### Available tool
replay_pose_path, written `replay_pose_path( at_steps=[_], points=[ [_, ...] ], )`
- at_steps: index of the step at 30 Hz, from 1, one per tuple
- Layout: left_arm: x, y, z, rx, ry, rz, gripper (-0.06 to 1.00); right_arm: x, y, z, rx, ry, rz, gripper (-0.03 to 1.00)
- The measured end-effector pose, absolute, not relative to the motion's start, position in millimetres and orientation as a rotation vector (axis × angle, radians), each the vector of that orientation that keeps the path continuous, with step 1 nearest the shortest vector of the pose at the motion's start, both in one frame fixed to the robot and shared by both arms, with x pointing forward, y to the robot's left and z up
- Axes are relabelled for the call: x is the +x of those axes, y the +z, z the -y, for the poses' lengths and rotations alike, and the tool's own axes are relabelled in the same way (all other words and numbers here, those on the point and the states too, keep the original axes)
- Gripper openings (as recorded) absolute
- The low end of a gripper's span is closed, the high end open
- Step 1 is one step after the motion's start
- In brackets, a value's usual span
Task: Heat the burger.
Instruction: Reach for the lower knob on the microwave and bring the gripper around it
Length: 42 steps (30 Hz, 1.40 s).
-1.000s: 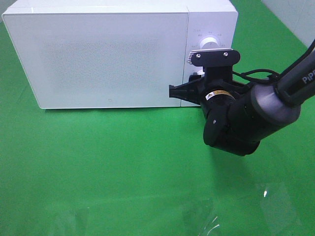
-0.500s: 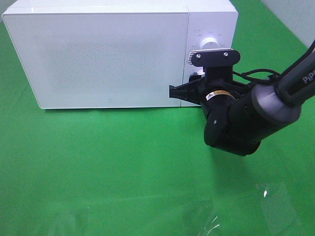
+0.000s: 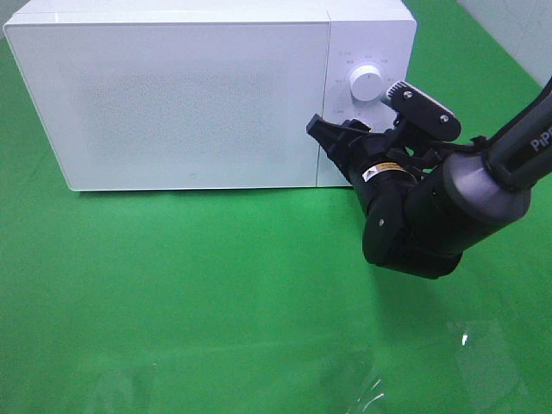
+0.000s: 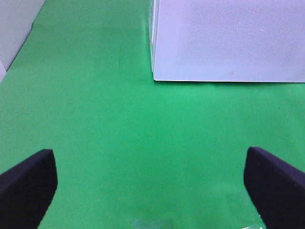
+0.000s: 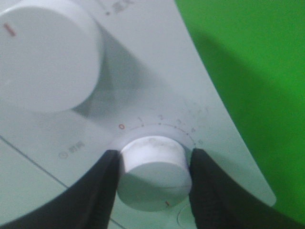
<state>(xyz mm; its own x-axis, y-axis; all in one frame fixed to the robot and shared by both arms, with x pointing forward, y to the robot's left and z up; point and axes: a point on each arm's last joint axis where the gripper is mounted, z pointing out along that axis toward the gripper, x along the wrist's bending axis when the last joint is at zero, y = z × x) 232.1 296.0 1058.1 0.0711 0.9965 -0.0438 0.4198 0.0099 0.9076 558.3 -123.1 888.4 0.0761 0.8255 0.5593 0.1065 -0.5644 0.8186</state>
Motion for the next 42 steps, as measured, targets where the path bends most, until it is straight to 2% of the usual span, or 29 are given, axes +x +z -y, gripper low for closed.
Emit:
replay_pose_path(
  at_steps=[9, 21, 42],
  points=[
    [232.1, 1058.1, -296.0, 1.533, 0.893, -1.468, 0.99, 557.9, 887.3, 123.1, 2.087, 1.866, -0.501, 0.42],
    [232.1, 1058.1, -296.0, 1.533, 0.893, -1.468, 0.99, 556.6, 886.4, 123.6, 2.322, 2.077, -0.089, 0.42],
    [232.1, 1058.1, -296.0, 1.533, 0.893, -1.468, 0.99, 557.2, 885.8, 124.5, 2.351, 2.111, -0.015, 0.42]
  ],
)
